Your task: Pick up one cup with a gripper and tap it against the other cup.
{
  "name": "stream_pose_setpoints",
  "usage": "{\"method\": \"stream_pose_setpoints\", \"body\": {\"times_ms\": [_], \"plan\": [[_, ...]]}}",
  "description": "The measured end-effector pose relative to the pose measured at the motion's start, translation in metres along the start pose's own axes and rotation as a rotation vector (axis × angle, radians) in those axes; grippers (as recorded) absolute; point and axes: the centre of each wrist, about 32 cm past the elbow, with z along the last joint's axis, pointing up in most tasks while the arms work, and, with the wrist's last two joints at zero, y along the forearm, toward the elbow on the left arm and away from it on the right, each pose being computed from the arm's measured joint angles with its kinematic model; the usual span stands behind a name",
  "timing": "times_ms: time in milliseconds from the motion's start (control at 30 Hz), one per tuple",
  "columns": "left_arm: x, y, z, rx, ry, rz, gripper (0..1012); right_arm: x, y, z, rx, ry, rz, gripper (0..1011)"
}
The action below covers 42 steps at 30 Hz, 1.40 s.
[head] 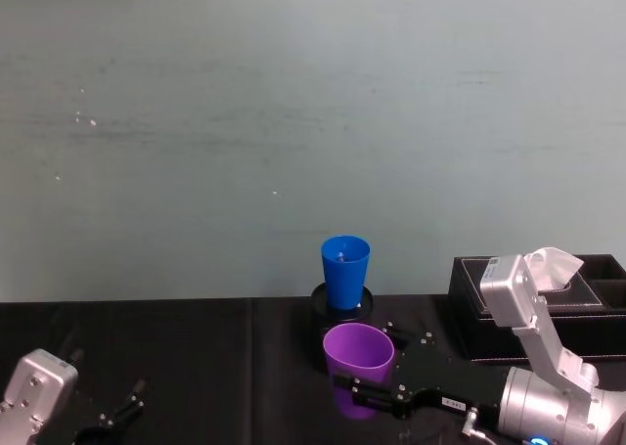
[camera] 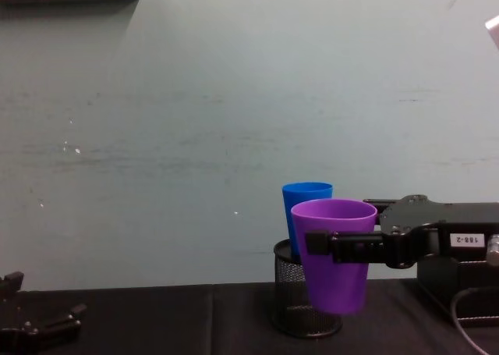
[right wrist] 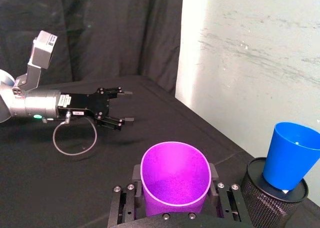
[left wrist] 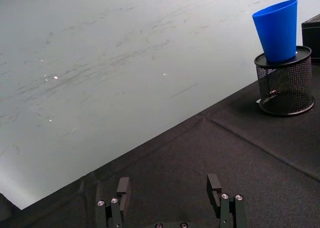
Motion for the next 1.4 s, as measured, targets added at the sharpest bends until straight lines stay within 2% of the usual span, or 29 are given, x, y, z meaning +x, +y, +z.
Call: {"method": "stream_pose_setpoints", "body": {"times_ms": [267,667,867,1400], "plan": [[0.0,0.0,0.0,0.0,0.0,0.0,1000,0.0,0.0,0.002,-0.014,0.002,-0.011,732],[0.0,0.0,0.0,0.0,0.0,0.0,1000,0.017,0.014,0.012,-0.03,0.043,-0.108,732],[0.0,0.0,0.0,0.0,0.0,0.0,1000,0.025,0.023,0.008,-0.029,0.072,-0.172,732],[0.0,0.0,0.0,0.0,0.0,0.0,1000,0.034,0.045,0.004,-0.039,0.067,-0.313,732]]}}
